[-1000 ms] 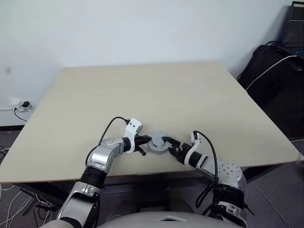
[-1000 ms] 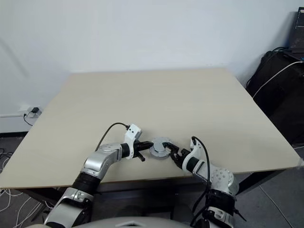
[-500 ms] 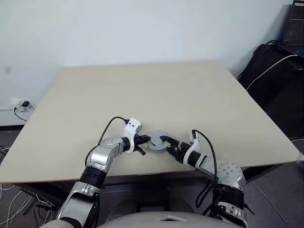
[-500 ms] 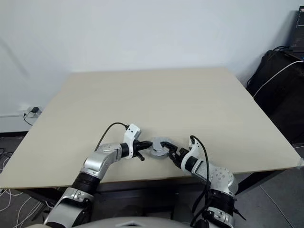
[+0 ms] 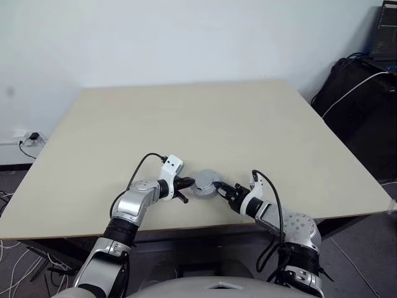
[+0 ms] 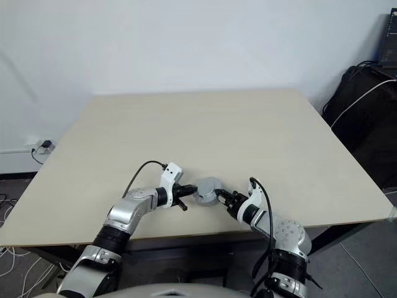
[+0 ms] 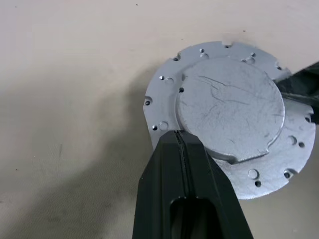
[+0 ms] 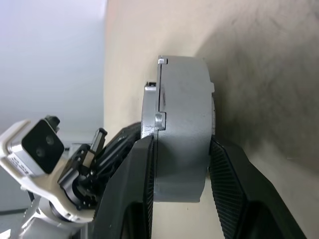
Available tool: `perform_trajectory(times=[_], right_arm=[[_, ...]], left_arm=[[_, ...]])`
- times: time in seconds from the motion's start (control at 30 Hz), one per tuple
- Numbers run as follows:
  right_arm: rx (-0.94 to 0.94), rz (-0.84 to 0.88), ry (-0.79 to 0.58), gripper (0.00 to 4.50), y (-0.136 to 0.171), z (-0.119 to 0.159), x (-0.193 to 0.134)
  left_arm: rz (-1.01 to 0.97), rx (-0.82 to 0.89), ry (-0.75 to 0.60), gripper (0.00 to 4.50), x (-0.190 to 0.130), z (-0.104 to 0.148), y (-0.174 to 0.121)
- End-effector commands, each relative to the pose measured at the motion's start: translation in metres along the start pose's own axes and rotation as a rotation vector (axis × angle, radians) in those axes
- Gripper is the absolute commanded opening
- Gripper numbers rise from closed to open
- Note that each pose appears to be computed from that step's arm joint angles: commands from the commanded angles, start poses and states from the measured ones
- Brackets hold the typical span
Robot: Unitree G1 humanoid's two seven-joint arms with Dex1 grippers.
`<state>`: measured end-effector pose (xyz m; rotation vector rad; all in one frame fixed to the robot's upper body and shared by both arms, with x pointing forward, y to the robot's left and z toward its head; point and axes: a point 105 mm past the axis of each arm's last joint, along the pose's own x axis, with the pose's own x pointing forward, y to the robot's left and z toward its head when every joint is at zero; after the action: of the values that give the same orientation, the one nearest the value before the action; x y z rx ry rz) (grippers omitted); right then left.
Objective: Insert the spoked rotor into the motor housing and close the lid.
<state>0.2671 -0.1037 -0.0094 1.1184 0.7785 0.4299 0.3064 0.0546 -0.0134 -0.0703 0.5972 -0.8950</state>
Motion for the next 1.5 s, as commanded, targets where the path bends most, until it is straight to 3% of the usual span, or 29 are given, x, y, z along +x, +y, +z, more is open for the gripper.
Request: perform_trajectory(times=[0.03, 0.13, 0.3, 0.4, 0.47, 0.57, 0.73, 0.87, 1.17, 1.27, 1.5], right_arm=[[-0.023, 0.067, 0.109, 1.25, 0.02, -0.023, 0.012], [-0.028, 0.06, 0.112, 1.25, 0.02, -0.024, 0.012], [-0.015, 0.059, 0.108, 1.25, 0.019, -0.028, 0.012], [0.001, 0.068, 0.095, 1.25, 0.02, -0.029, 0.012], [0.014, 0.092, 0.065, 1.25, 0.023, -0.026, 0.011], [0.037, 0.132, 0.023, 1.25, 0.028, -0.02, 0.009], [0.064, 0.21, -0.033, 1.25, 0.039, -0.013, 0.006], [0.077, 0.282, -0.074, 1.25, 0.051, -0.006, 0.004], [0.058, 0.409, -0.103, 1.25, 0.081, 0.003, 0.003], [0.049, 0.423, -0.091, 1.25, 0.086, 0.002, 0.004], [0.035, 0.433, -0.065, 1.25, 0.092, 0.001, 0.006]], left_arm=[[-0.094, -0.01, 0.029, 0.0, 0.013, -0.008, -0.023], [-0.091, -0.01, 0.025, 0.0, 0.013, -0.007, -0.023], [-0.039, -0.021, -0.097, 0.0, 0.004, 0.01, -0.018], [0.095, -0.028, -0.252, 0.0, -0.007, 0.031, -0.005], [0.281, -0.037, -0.427, 0.0, -0.024, 0.049, 0.014], [0.397, -0.108, -0.543, 0.0, -0.043, 0.05, 0.022], [0.277, -0.428, -0.663, 0.0, -0.065, 0.032, 0.017], [0.29, -0.539, -0.729, 0.0, -0.08, 0.019, 0.018], [-0.107, -1.009, -0.788, 0.0, -0.074, 0.005, -0.036], [-0.168, -1.099, -0.761, 0.63, -0.066, -0.001, -0.049], [-0.213, -1.182, -0.781, 2.95, -0.06, -0.003, -0.055]])
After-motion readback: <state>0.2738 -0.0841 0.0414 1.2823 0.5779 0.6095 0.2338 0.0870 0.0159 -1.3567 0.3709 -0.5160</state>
